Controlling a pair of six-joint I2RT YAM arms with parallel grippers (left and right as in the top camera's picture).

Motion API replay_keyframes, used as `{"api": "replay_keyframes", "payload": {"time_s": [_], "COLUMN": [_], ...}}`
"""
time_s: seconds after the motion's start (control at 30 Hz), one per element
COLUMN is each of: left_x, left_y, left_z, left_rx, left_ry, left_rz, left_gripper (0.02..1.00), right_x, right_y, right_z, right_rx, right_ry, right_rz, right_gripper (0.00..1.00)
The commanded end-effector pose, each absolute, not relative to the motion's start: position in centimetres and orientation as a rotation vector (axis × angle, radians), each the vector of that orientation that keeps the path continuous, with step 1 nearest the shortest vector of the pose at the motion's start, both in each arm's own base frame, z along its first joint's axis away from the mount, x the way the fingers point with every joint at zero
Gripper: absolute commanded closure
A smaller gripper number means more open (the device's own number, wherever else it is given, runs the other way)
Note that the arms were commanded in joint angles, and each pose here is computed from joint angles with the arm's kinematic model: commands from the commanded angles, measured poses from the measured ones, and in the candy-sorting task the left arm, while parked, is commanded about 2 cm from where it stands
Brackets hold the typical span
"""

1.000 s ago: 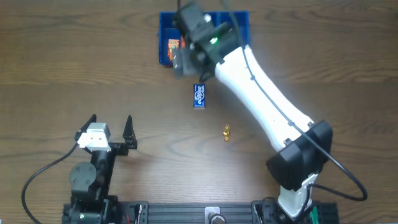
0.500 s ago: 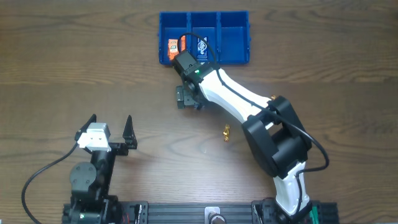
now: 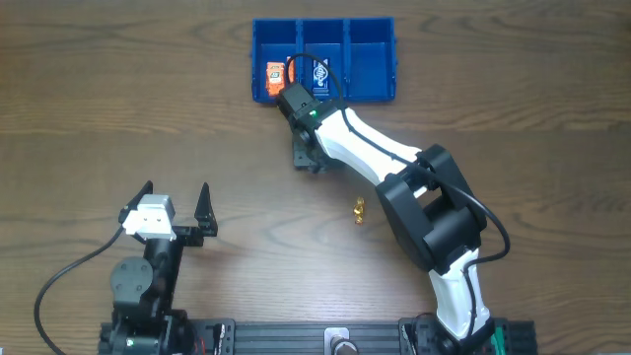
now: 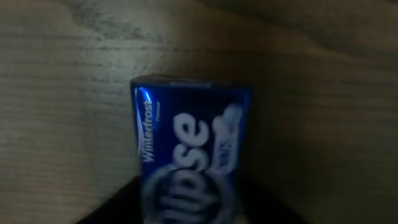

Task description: Sort Candies Into Trays

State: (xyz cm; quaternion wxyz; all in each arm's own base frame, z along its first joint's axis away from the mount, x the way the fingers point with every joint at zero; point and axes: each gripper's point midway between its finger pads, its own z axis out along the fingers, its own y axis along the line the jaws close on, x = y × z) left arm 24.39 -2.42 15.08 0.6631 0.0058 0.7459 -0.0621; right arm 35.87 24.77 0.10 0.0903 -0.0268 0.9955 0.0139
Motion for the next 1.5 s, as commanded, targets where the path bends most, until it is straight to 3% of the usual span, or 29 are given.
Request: {"api": "replay_keyframes", "payload": {"time_s": [0.03,0.2,0.27,0.3,0.5,0.67,0.8,0.97,1.1,1.27,1.5], "left_x": [24.3,24.3,24.3,24.3,24.3,24.3,24.3,24.3,24.3,24.3,24.3], "left_y": [-2.5,-2.5,-2.5,-2.5,-2.5,-2.5,-2.5,-2.5,-2.5,-2.5,-2.5], "left_z": [13.4,13.4,13.4,13.4,13.4,13.4,13.4,13.4,13.4,13.4,13.4], "left_rx": [0.029,0.03,0.03,0.03,0.03,0.029,0.03,0.03,0.03,0.03,0.029], "left_ry": [1.738,1.738,1.738,1.738,1.738,1.738,1.738,1.738,1.738,1.738,1.738], "left_rz": [-0.131,-0.131,-0.131,-0.131,-0.131,-0.131,-0.131,-0.131,-0.131,-0.131,-0.131], "left_gripper": [0.02,0.02,0.02,0.02,0.02,0.02,0.02,0.02,0.02,0.02,0.02], "right_x": [35.8,35.8,36.2,36.8,39.0,44.4,48.6,52.1,53.7,53.9,53.9], "right_y": [24.7,25.5,25.6,25.2,23.2,22.6,22.3,22.7,23.1,23.2,23.7], "right_z": [-0.5,1.7,4.5,8.2,19.0,23.8,23.4,18.4,14.8,13.8,12.8], "right_rx": [-0.082,-0.101,-0.094,-0.076,-0.049,-0.094,-0.085,-0.062,-0.058,-0.059,-0.067], "right_ry": [2.966,2.924,2.865,2.78,2.594,2.47,2.443,2.5,2.524,2.532,2.546], "right_rz": [0.022,0.066,0.099,0.111,0.01,-0.016,-0.023,0.067,0.074,0.07,0.077], "right_gripper": [0.766,0.809,0.809,0.822,0.847,0.869,0.875,0.895,0.895,0.886,0.724]}}
